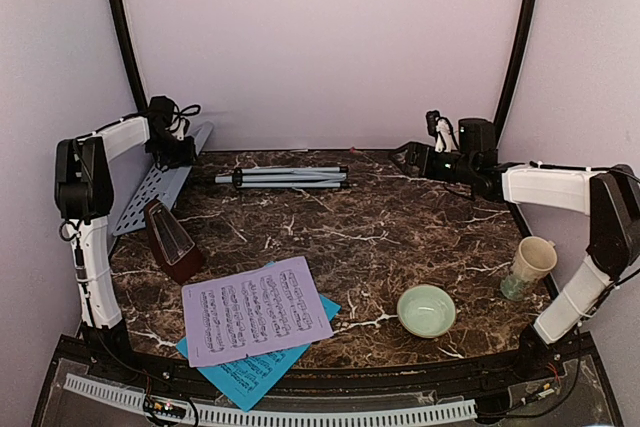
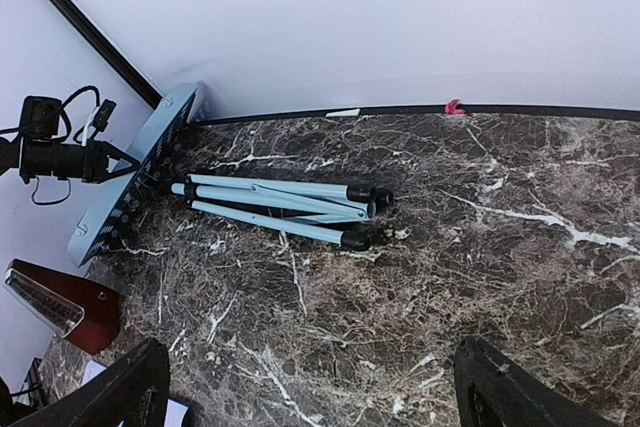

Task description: Set up the instrument practice props

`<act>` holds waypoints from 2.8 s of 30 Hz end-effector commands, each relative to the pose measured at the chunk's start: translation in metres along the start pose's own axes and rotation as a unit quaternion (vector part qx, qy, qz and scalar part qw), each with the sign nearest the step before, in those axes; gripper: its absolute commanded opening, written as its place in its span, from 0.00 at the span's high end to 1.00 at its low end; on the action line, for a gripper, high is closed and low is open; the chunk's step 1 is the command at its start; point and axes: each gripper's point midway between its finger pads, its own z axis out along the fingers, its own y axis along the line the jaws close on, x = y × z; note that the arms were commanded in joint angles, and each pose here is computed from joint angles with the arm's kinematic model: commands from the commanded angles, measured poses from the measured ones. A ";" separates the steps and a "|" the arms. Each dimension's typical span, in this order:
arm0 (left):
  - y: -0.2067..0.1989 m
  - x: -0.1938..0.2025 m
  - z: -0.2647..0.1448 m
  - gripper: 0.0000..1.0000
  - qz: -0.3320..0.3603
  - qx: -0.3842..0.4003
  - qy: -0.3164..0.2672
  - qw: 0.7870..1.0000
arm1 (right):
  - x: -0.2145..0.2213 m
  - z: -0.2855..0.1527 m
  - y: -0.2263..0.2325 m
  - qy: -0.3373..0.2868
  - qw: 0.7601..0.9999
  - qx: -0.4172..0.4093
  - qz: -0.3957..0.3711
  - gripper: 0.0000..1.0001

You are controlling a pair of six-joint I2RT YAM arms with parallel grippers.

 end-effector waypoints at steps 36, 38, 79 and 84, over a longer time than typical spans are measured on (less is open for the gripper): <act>-0.063 -0.138 -0.176 1.00 0.136 -0.001 -0.221 0.966 | -0.055 -0.025 0.003 -0.116 0.992 0.041 -0.020 0.00; -0.074 -0.142 -0.194 1.00 0.153 -0.004 -0.240 0.959 | -0.062 -0.034 0.007 -0.146 0.988 0.035 -0.026 0.00; -0.357 -0.011 -0.517 1.00 0.569 0.100 -0.649 0.495 | -0.112 -0.092 0.117 -0.144 0.955 -0.196 -0.170 0.00; -0.366 0.012 -0.539 1.00 0.582 0.127 -0.685 0.419 | -0.123 -0.095 0.135 -0.131 0.942 -0.261 -0.166 0.00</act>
